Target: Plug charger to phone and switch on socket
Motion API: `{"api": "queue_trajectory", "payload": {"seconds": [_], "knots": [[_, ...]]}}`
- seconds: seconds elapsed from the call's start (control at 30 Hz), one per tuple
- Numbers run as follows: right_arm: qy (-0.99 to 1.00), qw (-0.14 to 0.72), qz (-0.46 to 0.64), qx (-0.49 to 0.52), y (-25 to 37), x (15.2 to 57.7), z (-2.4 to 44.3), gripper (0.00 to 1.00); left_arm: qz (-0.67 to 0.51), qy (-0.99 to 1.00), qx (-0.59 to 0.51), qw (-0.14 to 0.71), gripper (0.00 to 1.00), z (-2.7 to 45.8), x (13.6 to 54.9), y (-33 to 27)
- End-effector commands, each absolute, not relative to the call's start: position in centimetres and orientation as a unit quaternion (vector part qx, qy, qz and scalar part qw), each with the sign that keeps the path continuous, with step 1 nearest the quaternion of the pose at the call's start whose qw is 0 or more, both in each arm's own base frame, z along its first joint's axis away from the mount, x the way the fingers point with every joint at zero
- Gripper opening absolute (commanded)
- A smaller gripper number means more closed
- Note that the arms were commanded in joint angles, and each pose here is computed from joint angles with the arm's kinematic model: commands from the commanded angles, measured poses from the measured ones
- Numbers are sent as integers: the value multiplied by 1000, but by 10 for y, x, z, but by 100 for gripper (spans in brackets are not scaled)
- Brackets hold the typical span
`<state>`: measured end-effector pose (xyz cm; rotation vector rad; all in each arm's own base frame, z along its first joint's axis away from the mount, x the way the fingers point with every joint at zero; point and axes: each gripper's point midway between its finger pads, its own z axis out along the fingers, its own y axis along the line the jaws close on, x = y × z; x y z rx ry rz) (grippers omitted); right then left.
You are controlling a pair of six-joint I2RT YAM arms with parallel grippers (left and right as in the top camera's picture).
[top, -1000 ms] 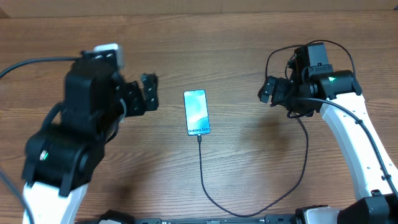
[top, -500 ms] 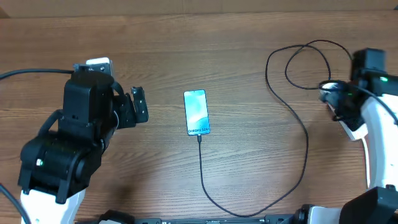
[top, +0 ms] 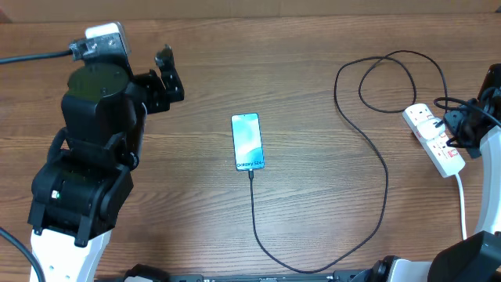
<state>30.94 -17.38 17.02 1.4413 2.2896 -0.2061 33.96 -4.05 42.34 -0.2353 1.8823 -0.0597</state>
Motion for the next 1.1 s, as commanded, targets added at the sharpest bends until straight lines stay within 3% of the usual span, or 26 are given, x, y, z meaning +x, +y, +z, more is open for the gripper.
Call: {"api": "queue_trajectory", "payload": {"seconds": [0.0,0.13,0.43,0.6,1.07], "knots": [[807,231,-132,528,-195,304,180,4,20,781,-60,622,100,449,345,-35],[814,205,-137,526,-201,316,152,4,77,745,12,662,100,478,350,-36],[845,121,-153,498,-205,326,81,4,112,679,38,724,100,525,351,-37],[843,144,-157,494,-216,335,81,4,165,676,89,713,99,524,351,-37],[863,164,-111,465,-223,355,69,4,168,687,96,700,99,517,339,-33]]}}
